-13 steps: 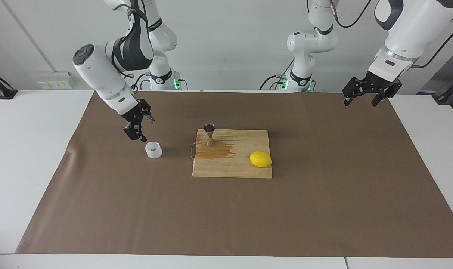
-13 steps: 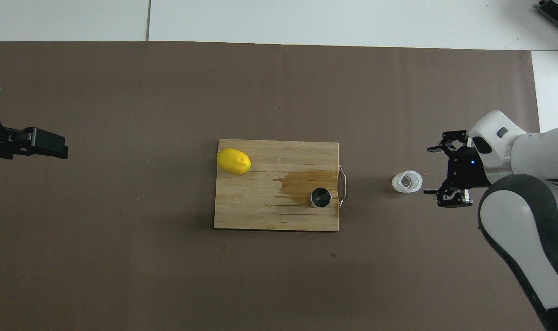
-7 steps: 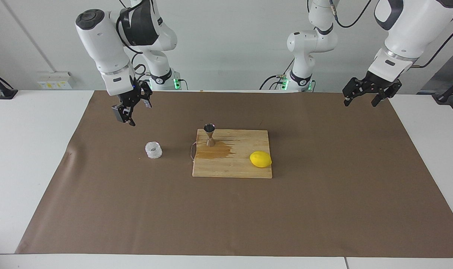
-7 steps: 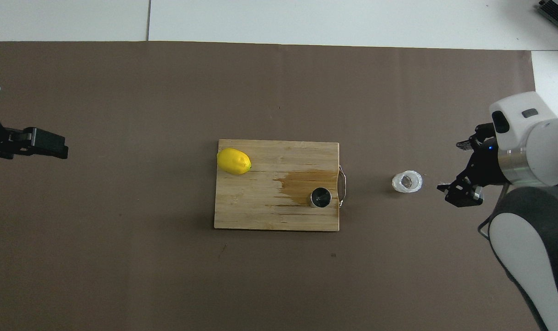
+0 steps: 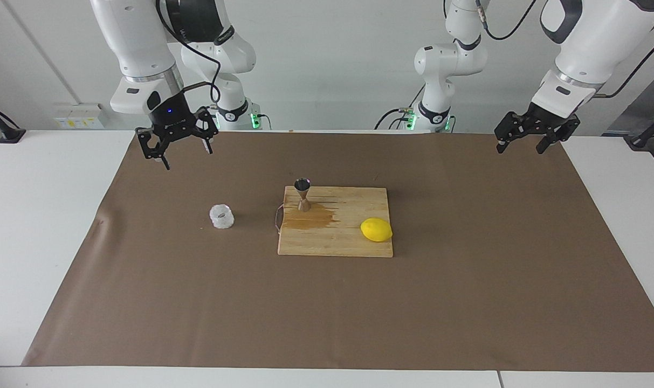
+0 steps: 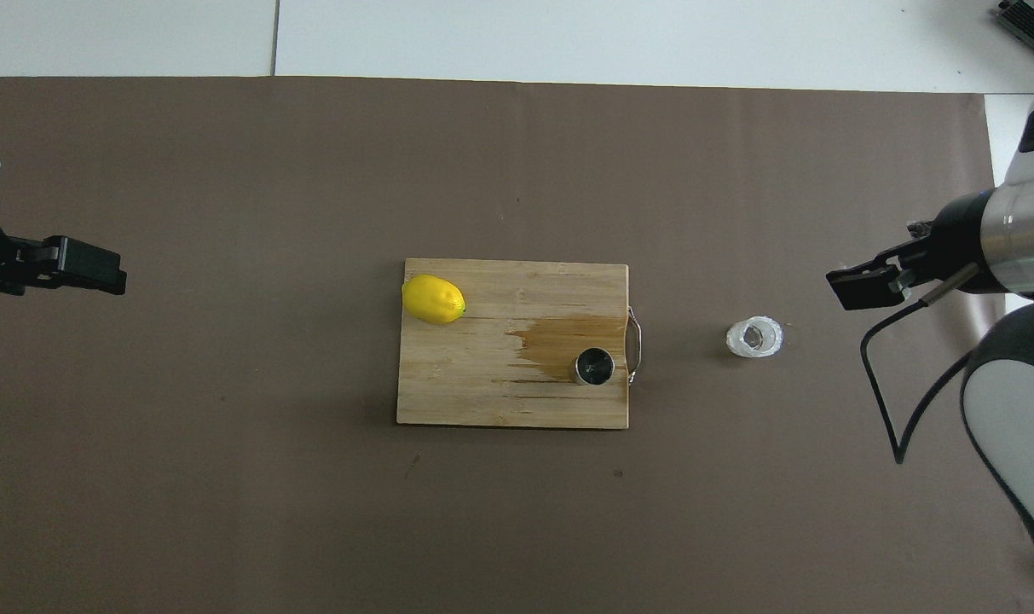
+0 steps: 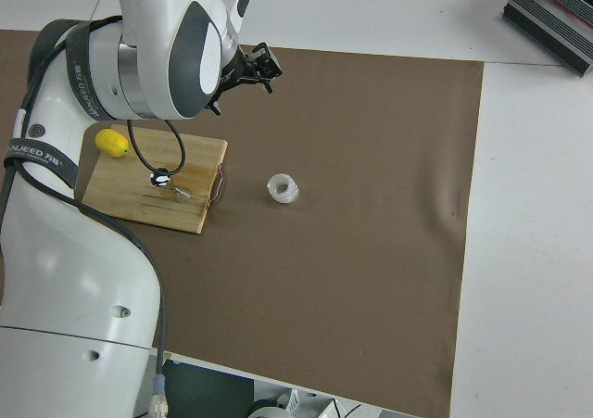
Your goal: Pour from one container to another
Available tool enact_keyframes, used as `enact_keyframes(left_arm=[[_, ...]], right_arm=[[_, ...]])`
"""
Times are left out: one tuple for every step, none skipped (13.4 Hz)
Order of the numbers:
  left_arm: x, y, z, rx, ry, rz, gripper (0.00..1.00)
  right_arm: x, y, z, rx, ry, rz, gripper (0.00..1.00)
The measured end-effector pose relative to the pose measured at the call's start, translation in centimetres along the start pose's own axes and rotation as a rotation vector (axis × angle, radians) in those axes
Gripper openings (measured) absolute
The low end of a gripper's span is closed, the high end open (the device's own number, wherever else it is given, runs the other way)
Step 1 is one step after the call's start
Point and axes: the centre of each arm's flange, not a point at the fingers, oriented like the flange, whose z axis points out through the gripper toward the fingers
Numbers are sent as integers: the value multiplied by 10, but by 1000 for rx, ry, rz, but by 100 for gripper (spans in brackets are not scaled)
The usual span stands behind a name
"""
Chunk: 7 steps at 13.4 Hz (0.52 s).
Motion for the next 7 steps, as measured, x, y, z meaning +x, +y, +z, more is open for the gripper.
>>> enact_keyframes(left_arm=[[0, 0, 0, 0, 0, 0, 100], [0, 0, 0, 0, 0, 0, 100], [0, 0, 0, 0, 0, 0, 100], [0, 0, 0, 0, 0, 0, 100], [0, 0, 0, 0, 0, 0, 100], [0, 0, 0, 0, 0, 0, 100], [0, 0, 0, 0, 0, 0, 100]], right_arm=[[4, 0, -2, 0, 0, 89, 100], [5, -1, -4, 3, -16, 173, 100], [4, -3, -5, 6, -40, 249, 100], [1, -5, -5, 7, -66, 306, 100], [-1, -7, -6, 9, -90, 341, 100], [-4, -8, -7, 10, -107, 363, 100], [-5, -6, -8, 9, -110, 374, 100]])
